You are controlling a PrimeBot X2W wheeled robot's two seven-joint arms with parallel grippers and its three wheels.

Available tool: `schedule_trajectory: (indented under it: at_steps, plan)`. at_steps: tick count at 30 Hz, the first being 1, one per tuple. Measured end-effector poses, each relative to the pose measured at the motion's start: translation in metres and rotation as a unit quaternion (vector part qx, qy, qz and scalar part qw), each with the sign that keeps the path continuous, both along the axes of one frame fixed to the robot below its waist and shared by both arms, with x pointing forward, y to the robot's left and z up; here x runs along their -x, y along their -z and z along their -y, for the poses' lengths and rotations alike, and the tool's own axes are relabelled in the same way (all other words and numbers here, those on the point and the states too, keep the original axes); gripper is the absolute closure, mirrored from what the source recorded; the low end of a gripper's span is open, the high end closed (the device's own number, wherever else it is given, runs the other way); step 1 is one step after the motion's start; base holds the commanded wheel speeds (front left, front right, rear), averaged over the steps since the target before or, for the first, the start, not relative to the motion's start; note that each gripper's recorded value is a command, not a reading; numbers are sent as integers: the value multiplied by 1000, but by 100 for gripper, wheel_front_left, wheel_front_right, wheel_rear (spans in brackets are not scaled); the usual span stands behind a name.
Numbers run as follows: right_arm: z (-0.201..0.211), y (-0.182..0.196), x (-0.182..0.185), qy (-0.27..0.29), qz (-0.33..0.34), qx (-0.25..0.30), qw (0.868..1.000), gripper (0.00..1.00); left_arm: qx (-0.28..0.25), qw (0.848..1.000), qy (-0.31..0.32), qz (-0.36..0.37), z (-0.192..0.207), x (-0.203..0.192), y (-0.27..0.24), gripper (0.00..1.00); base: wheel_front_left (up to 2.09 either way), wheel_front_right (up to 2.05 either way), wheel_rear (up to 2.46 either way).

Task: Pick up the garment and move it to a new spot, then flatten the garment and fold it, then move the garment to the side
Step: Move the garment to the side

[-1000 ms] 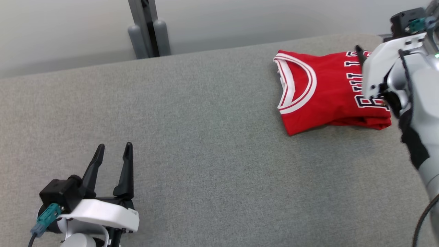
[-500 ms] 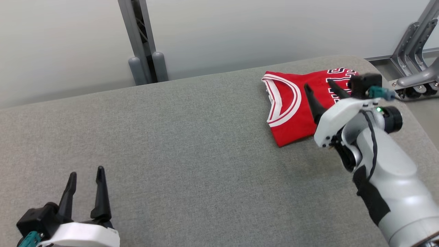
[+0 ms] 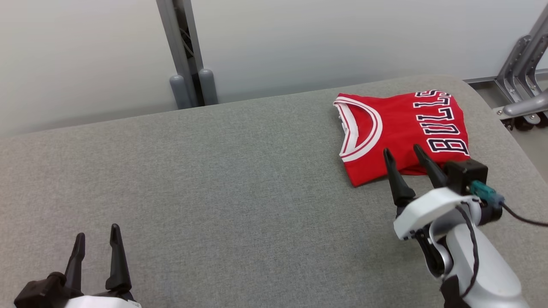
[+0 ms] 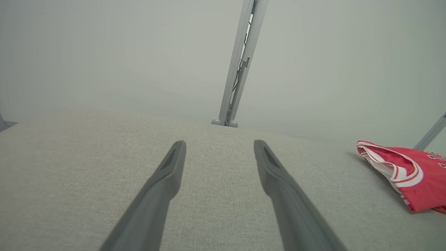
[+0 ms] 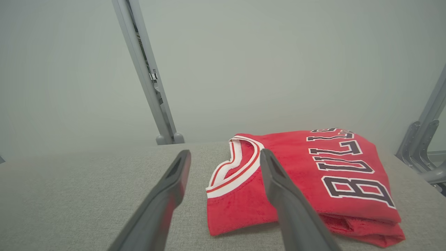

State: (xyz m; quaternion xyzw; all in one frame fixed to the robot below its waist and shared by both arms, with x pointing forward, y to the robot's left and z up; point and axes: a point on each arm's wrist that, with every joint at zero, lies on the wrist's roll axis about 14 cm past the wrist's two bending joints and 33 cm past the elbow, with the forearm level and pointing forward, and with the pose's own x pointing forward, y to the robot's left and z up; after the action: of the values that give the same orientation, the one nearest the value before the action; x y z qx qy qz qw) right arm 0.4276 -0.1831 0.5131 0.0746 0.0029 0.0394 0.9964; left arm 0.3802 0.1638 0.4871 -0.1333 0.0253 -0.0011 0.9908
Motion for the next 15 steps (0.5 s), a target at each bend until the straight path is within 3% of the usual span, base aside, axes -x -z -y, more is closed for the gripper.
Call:
schedule_trajectory:
  at_steps: [15]
  plan:
    - [-23,-9,39,-21,12,-48,999,0,-4,1000,-15,-8,-6,23,5,0,0,0,0]
